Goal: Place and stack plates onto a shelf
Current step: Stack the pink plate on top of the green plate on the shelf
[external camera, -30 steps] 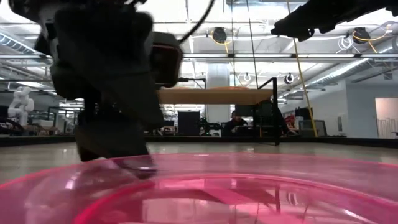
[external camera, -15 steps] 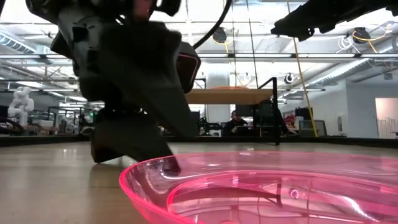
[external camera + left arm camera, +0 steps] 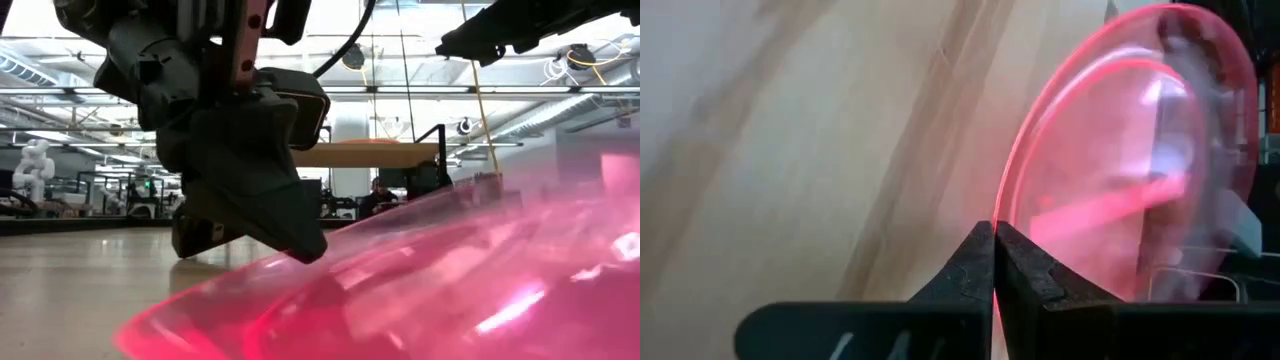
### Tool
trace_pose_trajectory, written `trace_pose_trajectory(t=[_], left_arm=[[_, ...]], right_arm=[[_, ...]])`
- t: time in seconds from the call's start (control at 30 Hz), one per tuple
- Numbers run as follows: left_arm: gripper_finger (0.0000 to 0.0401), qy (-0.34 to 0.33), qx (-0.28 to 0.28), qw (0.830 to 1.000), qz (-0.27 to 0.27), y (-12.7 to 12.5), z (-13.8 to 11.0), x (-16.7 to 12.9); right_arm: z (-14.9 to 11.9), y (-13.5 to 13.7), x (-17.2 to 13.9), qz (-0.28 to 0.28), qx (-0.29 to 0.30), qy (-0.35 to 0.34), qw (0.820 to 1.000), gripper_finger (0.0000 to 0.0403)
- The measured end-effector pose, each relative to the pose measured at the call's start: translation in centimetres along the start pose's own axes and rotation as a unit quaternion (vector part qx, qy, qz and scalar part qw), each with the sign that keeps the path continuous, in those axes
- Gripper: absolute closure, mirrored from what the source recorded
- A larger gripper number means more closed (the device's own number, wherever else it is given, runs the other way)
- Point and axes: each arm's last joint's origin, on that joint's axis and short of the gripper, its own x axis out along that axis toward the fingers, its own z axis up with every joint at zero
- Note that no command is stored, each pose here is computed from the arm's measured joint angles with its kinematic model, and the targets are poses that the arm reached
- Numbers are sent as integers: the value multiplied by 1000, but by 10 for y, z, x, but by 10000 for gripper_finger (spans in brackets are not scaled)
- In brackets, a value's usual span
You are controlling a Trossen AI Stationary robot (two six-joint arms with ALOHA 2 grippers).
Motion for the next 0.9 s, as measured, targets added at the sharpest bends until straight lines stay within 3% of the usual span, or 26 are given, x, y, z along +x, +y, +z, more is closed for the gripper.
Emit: trace_pose_trajectory(t=[0.2, 0.37, 0.6, 0.77, 0.9], left_arm=[[398, -9, 7, 1000, 6, 0, 8, -10], [399, -16, 25, 999, 39, -13, 21, -49], [400, -64, 35, 992, 100, -24, 40, -139], [400, -109, 10, 987, 121, -19, 51, -207], [400, -178, -26, 973, 148, -6, 58, -260]], right_arm=[[0, 0, 0, 0, 0, 0, 1000, 248], [0, 0, 0, 0, -3, 0, 1000, 248], [0, 0, 0, 0, -12, 2, 1000, 248], [0, 0, 0, 1, -29, 2, 1000, 248], [0, 0, 0, 2, -36, 1, 999, 248]])
